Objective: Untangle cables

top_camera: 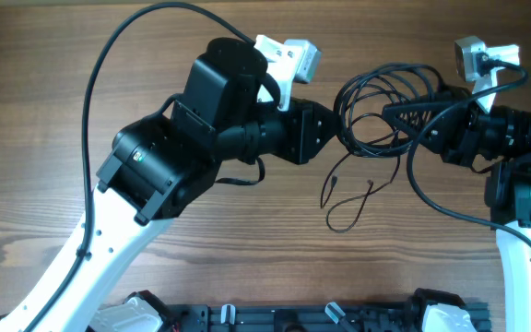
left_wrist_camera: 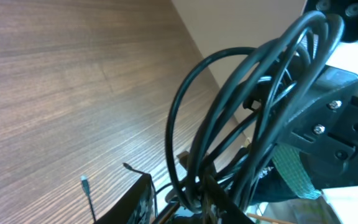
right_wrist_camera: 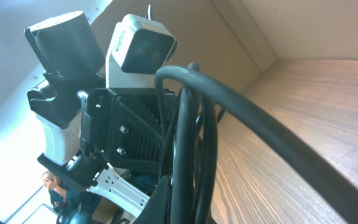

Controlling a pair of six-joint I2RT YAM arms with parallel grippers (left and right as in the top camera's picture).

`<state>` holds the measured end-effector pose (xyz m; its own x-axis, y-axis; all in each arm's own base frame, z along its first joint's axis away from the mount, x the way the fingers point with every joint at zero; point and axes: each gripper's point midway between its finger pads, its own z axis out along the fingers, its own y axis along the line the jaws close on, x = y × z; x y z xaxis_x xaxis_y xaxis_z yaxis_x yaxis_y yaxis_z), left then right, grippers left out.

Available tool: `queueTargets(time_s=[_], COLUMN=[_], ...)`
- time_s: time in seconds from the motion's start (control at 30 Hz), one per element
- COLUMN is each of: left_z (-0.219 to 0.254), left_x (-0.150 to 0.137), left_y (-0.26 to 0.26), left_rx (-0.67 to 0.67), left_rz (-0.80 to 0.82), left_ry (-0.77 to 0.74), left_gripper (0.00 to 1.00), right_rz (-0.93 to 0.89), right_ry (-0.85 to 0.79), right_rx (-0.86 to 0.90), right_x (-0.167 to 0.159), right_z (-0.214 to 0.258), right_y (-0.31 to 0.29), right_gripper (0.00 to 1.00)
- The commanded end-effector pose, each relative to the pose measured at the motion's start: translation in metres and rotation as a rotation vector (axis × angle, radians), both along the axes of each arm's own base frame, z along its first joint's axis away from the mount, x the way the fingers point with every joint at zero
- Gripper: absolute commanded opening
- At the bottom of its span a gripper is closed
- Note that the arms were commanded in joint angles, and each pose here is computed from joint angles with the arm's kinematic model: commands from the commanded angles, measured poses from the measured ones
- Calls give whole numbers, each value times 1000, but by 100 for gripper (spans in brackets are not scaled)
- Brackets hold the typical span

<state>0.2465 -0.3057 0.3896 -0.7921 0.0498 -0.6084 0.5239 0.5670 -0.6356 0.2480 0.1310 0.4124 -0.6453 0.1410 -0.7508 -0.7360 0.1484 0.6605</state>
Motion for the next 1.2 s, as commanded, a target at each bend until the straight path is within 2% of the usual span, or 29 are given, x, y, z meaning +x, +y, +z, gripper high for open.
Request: queueTargets(time_s=[0.0, 0.27, 0.47, 0.93, 1.07, 1.17], left_z=[3, 5, 5, 12, 9, 6], left_x=[-3, -10, -10, -7, -5, -3], left_y=[-5, -8, -9, -11, -13, -14], left_rx=[-16, -42, -48, -74, -69, -64], left_rz=[-26, -56, -46, -45, -44, -44], left_ry=[7, 43, 62, 38, 44, 51], left_gripper=[24, 21, 25, 20, 26, 40], right_rz=[2, -33, -38, -17, -15, -15], right_ry=[-11, 0, -1, 84, 90, 94], right_rx=[-3, 9, 10, 25, 29, 31], right_x=[1, 7, 8, 4, 2, 2], right_z=[2, 4, 4, 5, 10, 11], right_y=[0, -2, -2, -1, -1, -1], right_gripper=[4, 4, 4, 4, 4, 4])
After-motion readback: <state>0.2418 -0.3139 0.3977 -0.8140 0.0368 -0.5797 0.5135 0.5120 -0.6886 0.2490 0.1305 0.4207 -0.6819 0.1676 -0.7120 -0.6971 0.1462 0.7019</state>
